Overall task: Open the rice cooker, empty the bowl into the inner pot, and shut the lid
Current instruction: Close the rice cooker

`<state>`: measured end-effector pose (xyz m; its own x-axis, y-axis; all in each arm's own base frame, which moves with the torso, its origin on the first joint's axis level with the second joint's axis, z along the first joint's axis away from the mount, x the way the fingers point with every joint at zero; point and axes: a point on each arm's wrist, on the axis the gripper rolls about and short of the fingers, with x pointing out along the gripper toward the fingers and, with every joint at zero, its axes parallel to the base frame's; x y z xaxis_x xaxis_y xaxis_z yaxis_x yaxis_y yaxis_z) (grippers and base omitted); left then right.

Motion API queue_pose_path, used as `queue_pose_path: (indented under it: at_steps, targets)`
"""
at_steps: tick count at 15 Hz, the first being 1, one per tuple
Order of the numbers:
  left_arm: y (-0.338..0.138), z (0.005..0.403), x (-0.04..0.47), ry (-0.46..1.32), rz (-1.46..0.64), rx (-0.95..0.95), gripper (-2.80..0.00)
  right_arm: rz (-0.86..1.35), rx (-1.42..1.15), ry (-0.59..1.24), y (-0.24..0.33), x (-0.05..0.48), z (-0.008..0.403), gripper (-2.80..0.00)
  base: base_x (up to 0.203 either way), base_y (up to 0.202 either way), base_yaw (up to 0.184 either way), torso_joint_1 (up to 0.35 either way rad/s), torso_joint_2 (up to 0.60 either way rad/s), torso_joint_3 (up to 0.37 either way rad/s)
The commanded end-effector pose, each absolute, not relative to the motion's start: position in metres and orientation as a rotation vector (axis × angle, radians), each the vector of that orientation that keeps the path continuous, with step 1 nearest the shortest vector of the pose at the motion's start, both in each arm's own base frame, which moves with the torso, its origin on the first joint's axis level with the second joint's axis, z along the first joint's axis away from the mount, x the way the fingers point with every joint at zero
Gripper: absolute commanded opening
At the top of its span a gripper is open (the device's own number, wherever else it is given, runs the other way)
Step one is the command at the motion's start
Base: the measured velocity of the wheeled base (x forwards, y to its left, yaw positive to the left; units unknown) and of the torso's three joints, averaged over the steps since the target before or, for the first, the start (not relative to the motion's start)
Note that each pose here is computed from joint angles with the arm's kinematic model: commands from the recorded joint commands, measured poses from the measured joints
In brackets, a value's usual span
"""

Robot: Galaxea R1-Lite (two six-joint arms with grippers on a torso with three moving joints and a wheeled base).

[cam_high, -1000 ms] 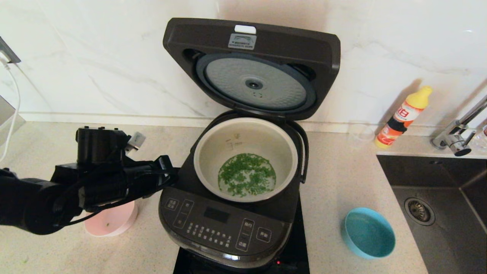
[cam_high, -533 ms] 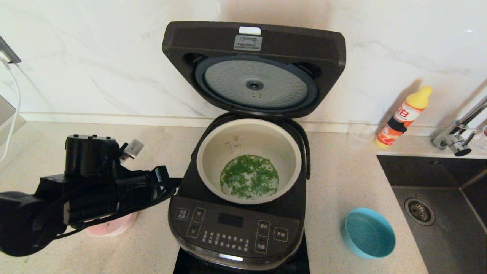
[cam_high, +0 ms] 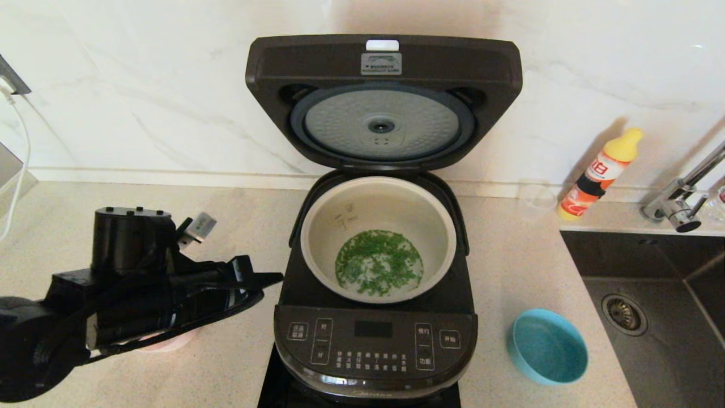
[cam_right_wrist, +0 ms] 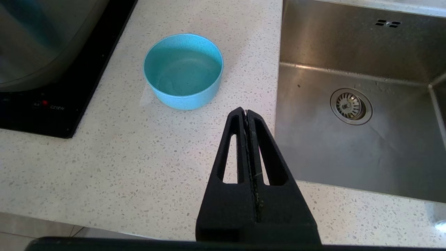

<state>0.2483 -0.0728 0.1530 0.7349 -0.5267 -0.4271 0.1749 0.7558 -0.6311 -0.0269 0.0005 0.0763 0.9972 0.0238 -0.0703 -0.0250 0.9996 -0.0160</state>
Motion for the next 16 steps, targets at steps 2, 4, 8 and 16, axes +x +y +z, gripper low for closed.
queue_pose_path:
  at_steps: [2,4,8,16]
  targets:
    - [-0.045,0.199,0.248,0.403,-0.338,-0.57,-2.8,0.025,-0.018,0.071,0.0,-0.027,0.076,-2.8,0.0,0.0,0.0,0.0,0.0,0.0]
    - [-0.039,0.25,0.237,0.199,-0.346,-0.545,-2.8,0.025,-0.018,0.072,0.0,-0.027,0.076,-2.8,0.0,0.0,0.0,0.0,0.0,0.0]
    - [-0.04,0.32,0.233,-0.076,-0.415,-0.465,-2.8,0.025,-0.016,0.072,0.0,-0.027,0.076,-2.8,0.0,0.0,0.0,0.0,0.0,0.0]
    - [-0.079,0.408,0.272,-0.372,-0.576,-0.398,-2.8,0.025,-0.018,0.072,0.0,-0.027,0.076,-2.8,0.0,0.0,0.0,0.0,0.0,0.0]
